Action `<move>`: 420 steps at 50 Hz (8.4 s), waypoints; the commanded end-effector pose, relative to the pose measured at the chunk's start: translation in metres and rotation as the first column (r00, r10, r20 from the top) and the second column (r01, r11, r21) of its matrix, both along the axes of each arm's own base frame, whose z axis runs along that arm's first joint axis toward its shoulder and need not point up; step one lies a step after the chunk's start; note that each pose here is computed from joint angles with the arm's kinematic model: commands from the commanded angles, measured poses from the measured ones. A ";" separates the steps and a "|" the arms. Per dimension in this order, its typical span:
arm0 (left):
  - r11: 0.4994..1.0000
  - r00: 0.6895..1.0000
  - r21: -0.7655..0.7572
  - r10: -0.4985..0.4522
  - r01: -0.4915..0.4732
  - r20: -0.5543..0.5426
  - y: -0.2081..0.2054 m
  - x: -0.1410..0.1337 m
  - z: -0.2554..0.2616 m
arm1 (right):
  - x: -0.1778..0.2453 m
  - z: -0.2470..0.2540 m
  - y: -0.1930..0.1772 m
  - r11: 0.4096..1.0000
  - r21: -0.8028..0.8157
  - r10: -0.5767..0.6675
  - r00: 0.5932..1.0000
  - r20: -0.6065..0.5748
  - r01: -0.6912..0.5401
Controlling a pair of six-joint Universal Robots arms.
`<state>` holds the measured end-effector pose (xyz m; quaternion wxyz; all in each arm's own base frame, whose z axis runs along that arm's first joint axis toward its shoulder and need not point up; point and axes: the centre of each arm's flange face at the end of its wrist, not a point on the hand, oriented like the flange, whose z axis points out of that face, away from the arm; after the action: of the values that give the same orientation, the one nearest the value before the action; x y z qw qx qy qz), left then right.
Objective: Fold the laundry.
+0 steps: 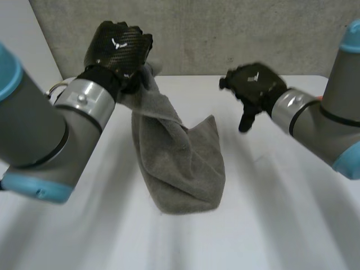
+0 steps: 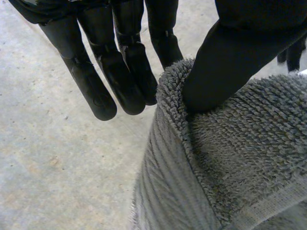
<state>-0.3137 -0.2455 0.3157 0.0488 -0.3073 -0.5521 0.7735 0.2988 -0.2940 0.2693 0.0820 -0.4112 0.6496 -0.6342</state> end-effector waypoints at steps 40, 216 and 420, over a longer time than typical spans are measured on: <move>0.971 0.990 -0.224 0.062 -0.089 -0.127 -0.024 0.023 0.063 | 0.063 0.019 -0.085 1.000 0.020 -0.020 0.891 0.453 0.012; 0.995 0.994 0.070 0.083 -0.077 -0.075 -0.014 0.059 -0.013 | -0.002 -0.108 -0.051 0.878 0.476 0.149 0.975 -0.165 -0.054; 0.982 0.982 0.034 0.182 -0.184 0.043 -0.114 0.070 -0.080 | -0.013 -0.020 -0.013 0.981 -0.166 -0.113 0.992 -0.064 0.101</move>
<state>-0.2539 -0.3804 0.3138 -0.0379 -0.2405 -0.4981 0.8323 0.2956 -0.3429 0.3449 -0.0446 -0.3265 0.5178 -0.7895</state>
